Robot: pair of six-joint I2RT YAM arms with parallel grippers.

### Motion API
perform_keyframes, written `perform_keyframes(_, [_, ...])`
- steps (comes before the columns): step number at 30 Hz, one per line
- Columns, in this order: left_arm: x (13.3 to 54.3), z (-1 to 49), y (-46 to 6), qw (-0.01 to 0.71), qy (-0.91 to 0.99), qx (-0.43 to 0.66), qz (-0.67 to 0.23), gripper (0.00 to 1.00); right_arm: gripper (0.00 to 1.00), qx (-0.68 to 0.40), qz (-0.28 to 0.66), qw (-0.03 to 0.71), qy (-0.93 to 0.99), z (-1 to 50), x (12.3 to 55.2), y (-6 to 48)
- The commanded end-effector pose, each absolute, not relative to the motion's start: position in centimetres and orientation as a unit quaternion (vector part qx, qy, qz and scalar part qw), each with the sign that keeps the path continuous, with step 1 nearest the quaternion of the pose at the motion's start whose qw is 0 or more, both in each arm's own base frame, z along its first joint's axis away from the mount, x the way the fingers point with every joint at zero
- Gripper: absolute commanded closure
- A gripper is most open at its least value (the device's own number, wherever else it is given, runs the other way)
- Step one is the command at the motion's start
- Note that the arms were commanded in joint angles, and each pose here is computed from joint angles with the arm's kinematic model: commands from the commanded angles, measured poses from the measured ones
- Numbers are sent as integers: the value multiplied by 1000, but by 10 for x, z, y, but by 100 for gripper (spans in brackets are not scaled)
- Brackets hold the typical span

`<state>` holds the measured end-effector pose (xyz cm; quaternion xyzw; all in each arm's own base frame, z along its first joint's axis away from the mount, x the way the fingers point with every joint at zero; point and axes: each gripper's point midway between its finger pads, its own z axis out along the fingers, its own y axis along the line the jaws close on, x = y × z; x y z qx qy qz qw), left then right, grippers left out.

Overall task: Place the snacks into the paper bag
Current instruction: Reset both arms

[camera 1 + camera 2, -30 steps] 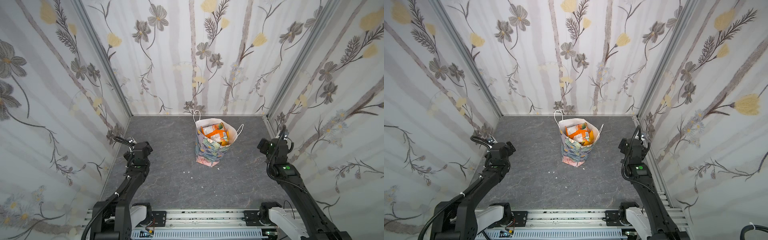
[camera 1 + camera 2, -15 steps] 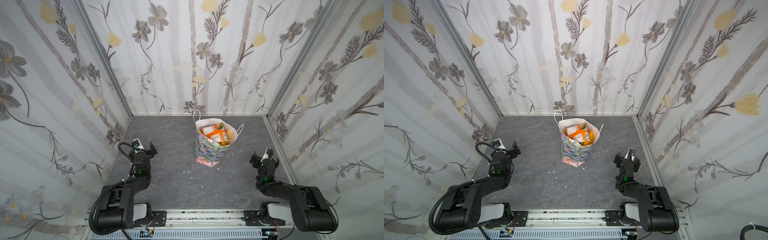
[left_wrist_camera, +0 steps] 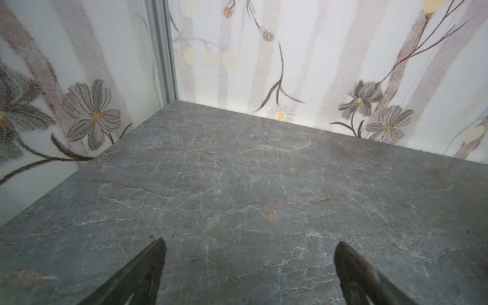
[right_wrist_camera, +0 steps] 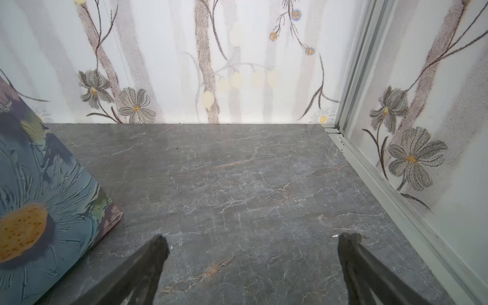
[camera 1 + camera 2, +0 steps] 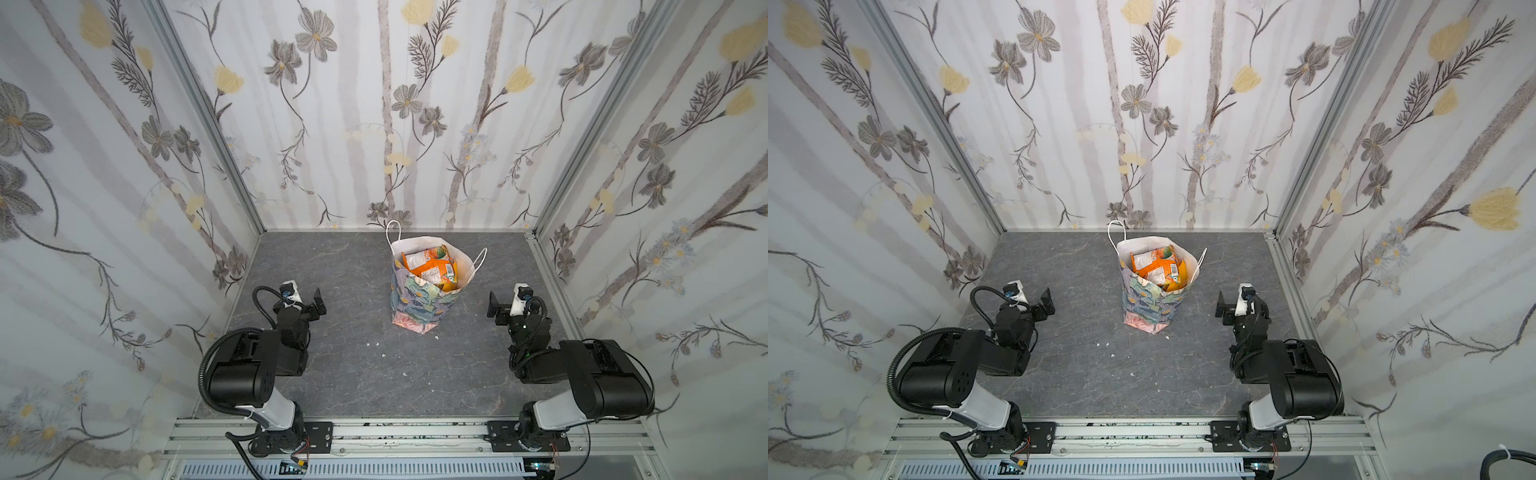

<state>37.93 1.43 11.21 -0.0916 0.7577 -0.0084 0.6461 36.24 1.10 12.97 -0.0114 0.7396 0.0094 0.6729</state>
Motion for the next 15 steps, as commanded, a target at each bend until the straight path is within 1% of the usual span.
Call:
perform_keyframes(1, [381,128,14,671,736,-86,-4,0,0,-30,17,683,730,138,366,17])
perform_keyframes(10, [382,129,14,672,735,-86,-5,0,0,-28,14,685,728,138,365,16])
perform_keyframes(15, [381,129,15,672,735,-87,-4,0,0,-9,6,682,732,138,368,9])
